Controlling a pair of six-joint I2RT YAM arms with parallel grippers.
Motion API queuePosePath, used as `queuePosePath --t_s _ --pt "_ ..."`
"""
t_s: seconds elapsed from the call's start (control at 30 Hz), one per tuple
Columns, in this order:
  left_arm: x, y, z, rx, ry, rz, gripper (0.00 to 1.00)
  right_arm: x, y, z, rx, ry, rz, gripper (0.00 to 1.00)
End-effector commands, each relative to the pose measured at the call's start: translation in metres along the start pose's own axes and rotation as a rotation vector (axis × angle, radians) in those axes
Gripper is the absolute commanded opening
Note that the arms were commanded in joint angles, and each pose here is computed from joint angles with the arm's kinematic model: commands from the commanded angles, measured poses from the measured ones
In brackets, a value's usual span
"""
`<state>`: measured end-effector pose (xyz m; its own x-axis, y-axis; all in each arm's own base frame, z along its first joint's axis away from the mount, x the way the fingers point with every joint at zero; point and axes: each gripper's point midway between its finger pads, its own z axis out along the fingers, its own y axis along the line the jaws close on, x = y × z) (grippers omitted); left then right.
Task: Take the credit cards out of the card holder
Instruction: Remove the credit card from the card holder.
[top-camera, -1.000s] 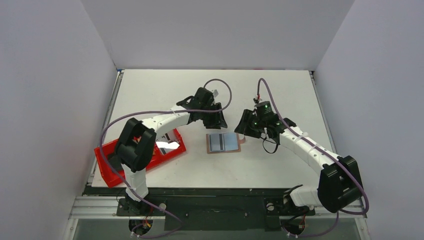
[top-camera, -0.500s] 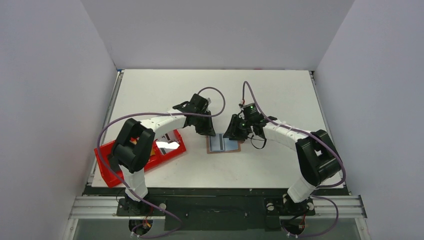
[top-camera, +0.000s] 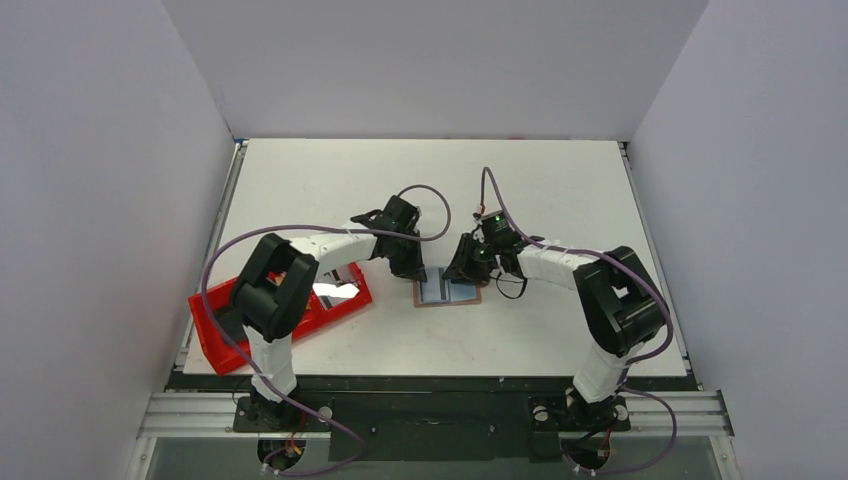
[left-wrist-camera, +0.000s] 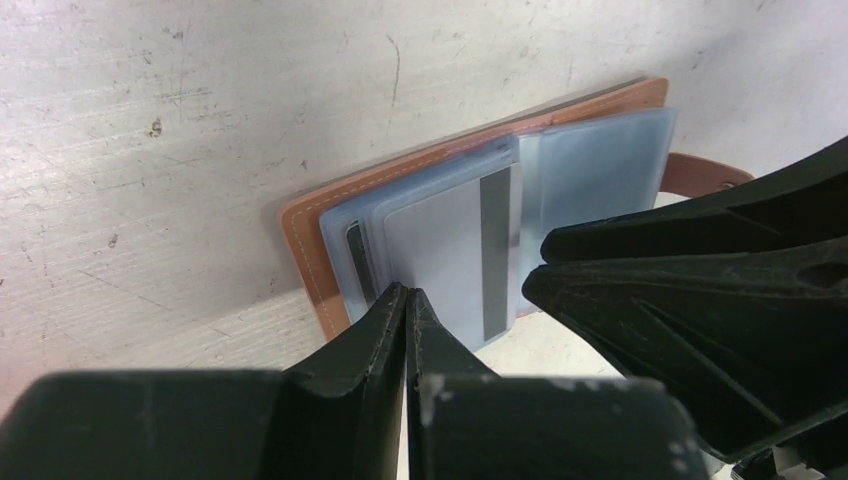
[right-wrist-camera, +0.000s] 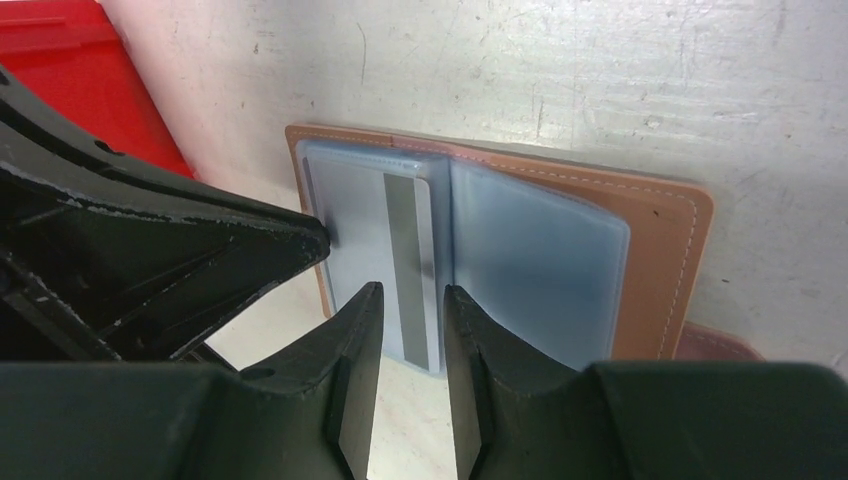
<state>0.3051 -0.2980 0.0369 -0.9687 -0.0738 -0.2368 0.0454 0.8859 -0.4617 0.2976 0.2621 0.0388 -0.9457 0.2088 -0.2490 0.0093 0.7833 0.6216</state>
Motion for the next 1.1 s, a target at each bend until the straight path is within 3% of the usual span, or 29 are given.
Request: queuePosePath --t_s 0.0,0.63,1.07 --pt "0.003 0.004 0.007 -0.019 0.002 0.023 0.00 -0.003 0.004 0.006 -0.029 -0.020 -0.014 0.25" --pt "0.022 0.011 0.027 -0.082 0.040 -0.003 0.00 0.004 0.003 0.015 -0.145 -0.010 0.065 0.24" --pt "0.031 0.034 0.031 -0.160 0.053 -0.046 0.00 -0.013 0.001 -0.002 -0.359 -0.083 0.227 0.24"
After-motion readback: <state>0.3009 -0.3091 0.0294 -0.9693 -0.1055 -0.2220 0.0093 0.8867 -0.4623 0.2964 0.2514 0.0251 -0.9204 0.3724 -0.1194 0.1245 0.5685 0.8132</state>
